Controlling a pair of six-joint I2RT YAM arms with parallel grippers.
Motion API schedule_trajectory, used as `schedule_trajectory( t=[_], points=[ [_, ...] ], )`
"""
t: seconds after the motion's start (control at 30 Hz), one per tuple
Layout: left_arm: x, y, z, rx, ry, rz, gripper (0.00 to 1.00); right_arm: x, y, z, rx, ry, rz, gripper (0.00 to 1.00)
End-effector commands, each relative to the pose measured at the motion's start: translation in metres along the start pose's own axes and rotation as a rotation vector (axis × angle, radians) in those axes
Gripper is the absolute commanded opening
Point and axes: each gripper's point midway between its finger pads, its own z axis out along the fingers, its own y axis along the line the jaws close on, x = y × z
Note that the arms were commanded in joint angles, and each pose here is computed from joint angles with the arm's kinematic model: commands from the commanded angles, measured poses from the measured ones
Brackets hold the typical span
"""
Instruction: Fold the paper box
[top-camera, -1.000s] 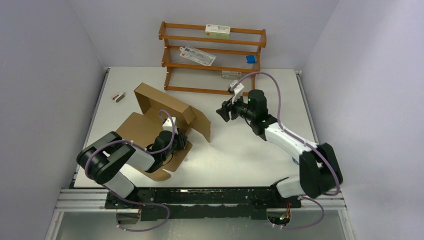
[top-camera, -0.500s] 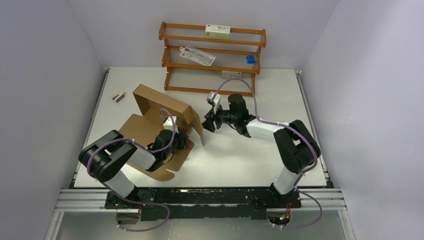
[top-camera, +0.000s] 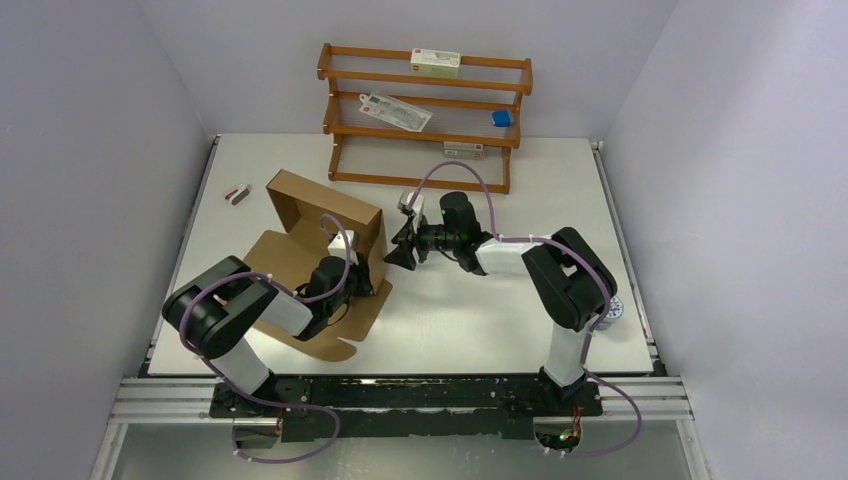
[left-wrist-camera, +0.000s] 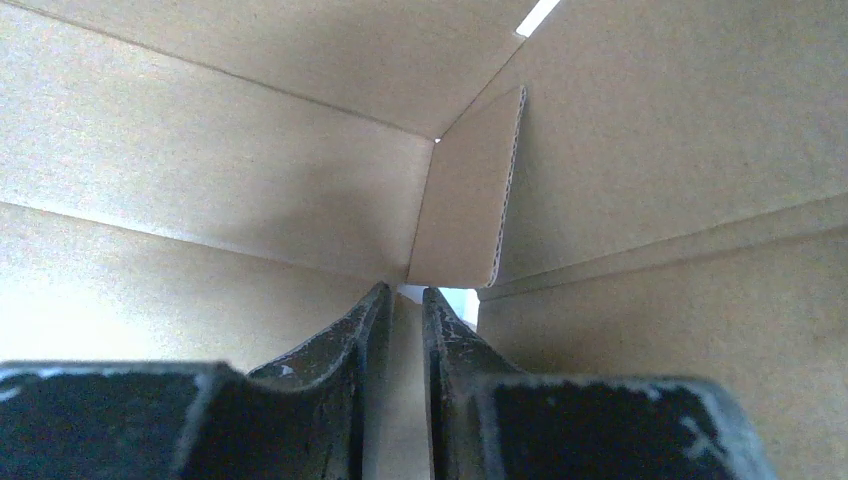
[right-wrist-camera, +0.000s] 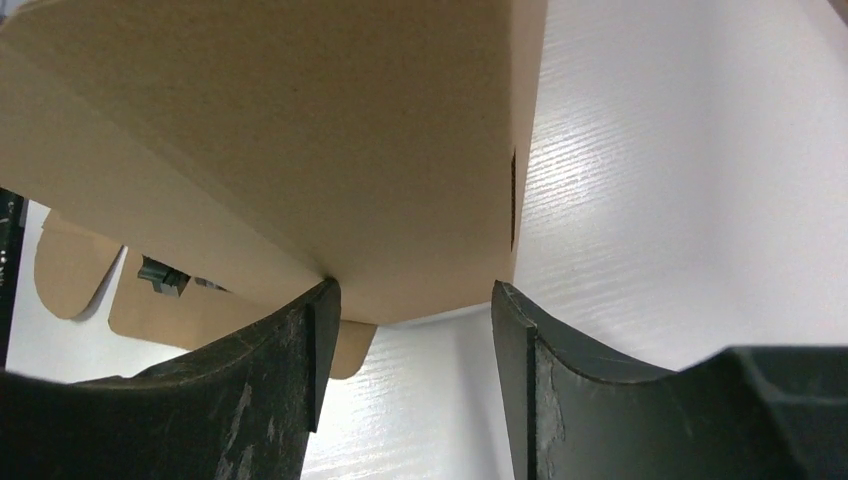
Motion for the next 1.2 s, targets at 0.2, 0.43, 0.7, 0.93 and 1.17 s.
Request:
schedule_trajectory(
  t=[0.2, 0.43, 0.7, 0.93, 1.17],
  points=[
    [0.03, -0.009, -0.002, 0.075, 0.103, -0.049, 0.23, -0.025, 0.01, 0.014, -0.049, -0.146, 0.034, 0.69],
    [0.013, -0.012, -0.012, 0.067, 0.077, -0.052, 0.27, -0.008, 0.009, 0.014, -0.02, -0.126, 0.05, 0.71],
    [-0.009, -0.007, -0.026, 0.014, 0.037, -0.04, 0.33, 0.004, 0.007, 0.016, -0.012, -0.097, 0.053, 0.71],
    [-0.017, 0.004, -0.042, -0.042, 0.024, -0.037, 0.39, 0.007, 0.006, 0.015, -0.012, -0.085, 0.027, 0.71],
    [-0.029, 0.013, -0.058, -0.081, 0.001, -0.053, 0.43, 0.007, 0.005, 0.017, -0.015, -0.082, 0.026, 0.72]
  ],
)
